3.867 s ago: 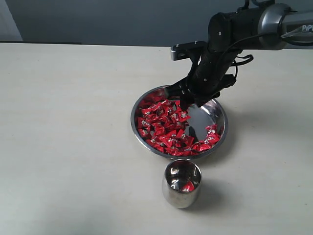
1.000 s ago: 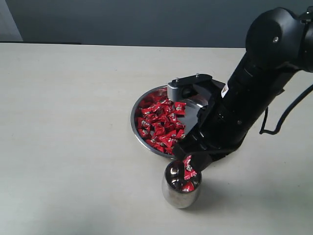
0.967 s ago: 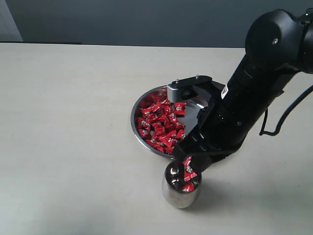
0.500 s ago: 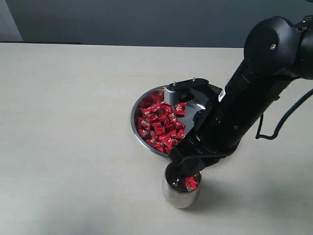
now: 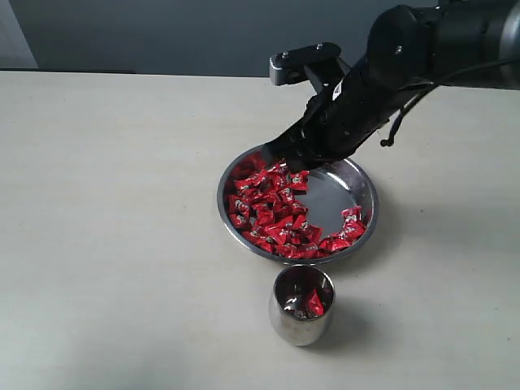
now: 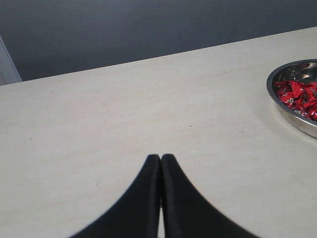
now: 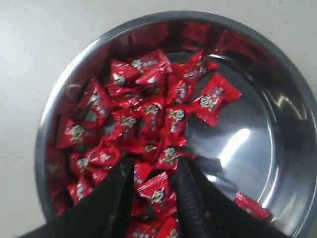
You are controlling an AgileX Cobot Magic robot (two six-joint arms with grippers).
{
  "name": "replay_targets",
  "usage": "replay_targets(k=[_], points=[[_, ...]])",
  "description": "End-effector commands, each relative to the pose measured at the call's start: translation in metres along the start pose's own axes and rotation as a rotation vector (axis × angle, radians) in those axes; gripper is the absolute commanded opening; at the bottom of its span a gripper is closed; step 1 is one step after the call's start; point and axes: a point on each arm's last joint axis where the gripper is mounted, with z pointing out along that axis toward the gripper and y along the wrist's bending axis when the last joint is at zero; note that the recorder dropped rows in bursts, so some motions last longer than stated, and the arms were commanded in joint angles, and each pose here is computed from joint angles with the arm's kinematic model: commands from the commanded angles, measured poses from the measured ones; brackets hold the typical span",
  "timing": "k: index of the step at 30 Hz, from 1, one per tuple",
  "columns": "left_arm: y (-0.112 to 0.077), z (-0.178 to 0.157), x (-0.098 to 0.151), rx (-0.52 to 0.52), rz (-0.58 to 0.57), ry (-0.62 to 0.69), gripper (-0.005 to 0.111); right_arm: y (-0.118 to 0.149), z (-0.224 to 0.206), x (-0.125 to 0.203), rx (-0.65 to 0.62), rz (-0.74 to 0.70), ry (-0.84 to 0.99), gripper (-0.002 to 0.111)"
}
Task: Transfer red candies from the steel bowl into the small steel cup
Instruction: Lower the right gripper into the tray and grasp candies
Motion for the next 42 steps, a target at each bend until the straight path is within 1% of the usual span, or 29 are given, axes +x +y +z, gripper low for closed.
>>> replay_targets(k=[1, 2, 6, 11, 14, 32, 34, 37, 39, 42], points=[[0.000, 0.000, -0.001, 0.005, -0.003, -0.013, 0.000, -0.020, 0.034, -0.016, 0.022, 0.034, 0.052, 0.040], [0.000, 0.000, -0.001, 0.005, -0.003, -0.013, 0.000, -0.022, 0.041, -0.019, 0.026, 0.028, 0.056, 0.042], [0.000, 0.000, -0.001, 0.005, -0.003, -0.013, 0.000, -0.026, 0.066, -0.028, 0.038, 0.020, 0.079, 0.042], [0.000, 0.000, -0.001, 0.005, -0.003, -0.013, 0.000, -0.035, 0.087, -0.031, 0.105, 0.053, 0.123, 0.042], [0.000, 0.000, -0.001, 0.005, -0.003, -0.013, 0.000, -0.040, 0.092, -0.030, 0.148, 0.055, 0.145, 0.042], [0.000, 0.000, -0.001, 0.005, -0.003, -0.013, 0.000, -0.042, 0.109, -0.024, 0.148, 0.059, 0.171, 0.041], [0.000, 0.000, -0.001, 0.005, -0.003, -0.013, 0.000, -0.042, 0.110, -0.024, 0.147, 0.059, 0.170, 0.035], [0.000, 0.000, -0.001, 0.005, -0.003, -0.013, 0.000, -0.042, 0.111, -0.024, 0.147, 0.059, 0.169, 0.012], [0.000, 0.000, -0.001, 0.005, -0.003, -0.013, 0.000, -0.042, 0.111, -0.024, 0.147, 0.059, 0.169, -0.001], [0.000, 0.000, -0.001, 0.005, -0.003, -0.013, 0.000, -0.042, 0.106, -0.024, 0.148, 0.059, 0.178, -0.001]])
